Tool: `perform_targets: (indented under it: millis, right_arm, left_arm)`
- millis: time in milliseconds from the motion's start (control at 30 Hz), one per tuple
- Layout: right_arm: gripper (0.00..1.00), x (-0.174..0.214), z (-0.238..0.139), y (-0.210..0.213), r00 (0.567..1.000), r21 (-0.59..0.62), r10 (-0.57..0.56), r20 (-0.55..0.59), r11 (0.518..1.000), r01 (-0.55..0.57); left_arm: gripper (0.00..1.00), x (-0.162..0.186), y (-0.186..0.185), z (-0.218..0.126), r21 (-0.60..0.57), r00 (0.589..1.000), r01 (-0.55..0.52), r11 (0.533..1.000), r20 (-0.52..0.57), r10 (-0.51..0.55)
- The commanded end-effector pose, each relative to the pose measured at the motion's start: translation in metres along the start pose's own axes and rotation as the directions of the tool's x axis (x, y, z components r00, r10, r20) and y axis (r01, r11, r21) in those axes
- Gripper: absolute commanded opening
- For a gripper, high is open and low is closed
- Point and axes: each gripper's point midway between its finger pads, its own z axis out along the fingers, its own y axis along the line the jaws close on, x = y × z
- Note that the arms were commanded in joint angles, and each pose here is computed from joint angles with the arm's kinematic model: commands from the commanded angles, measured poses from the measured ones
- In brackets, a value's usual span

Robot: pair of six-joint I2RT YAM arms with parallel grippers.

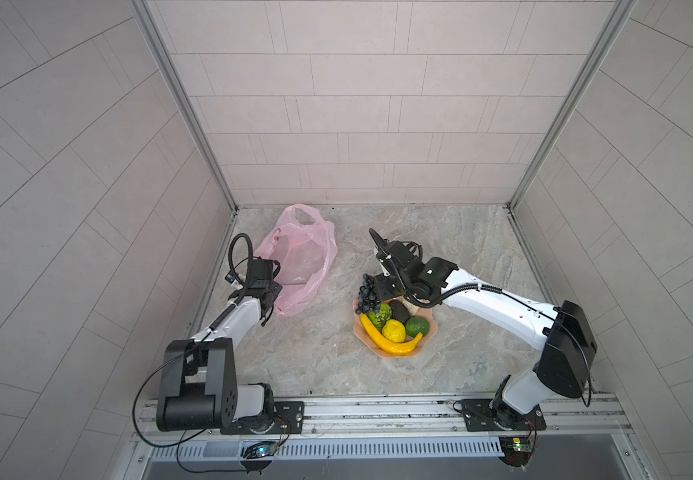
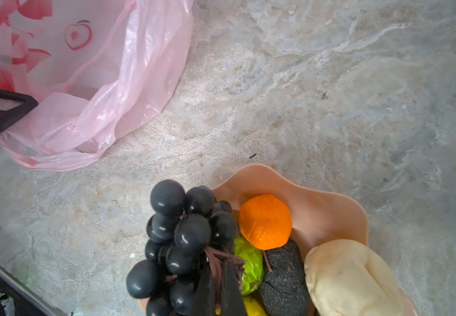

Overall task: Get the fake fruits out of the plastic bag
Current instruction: 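Lower the grape bunch onto the fruit in the bowl and open the right gripper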

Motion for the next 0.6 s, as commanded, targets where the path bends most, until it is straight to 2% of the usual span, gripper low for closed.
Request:
perform_targets:
  millis: [0,567]
  right_arm:
    - [0.00,0.009,0.004,-0.019,0.999,0.046,0.045,-0.012,0.998,-0.045]
    - [0.00,0.048,0.007,-0.055,0.992,0.121,0.125,-0.026,0.985,-0.121]
  left_arm:
    - [0.00,-0.002,-0.002,-0.001,-0.010,1.000,-0.016,1.000,-0.001,0.016]
    - [0.00,-0.003,-0.002,-0.001,-0.013,1.000,-0.023,1.000,-0.003,0.023]
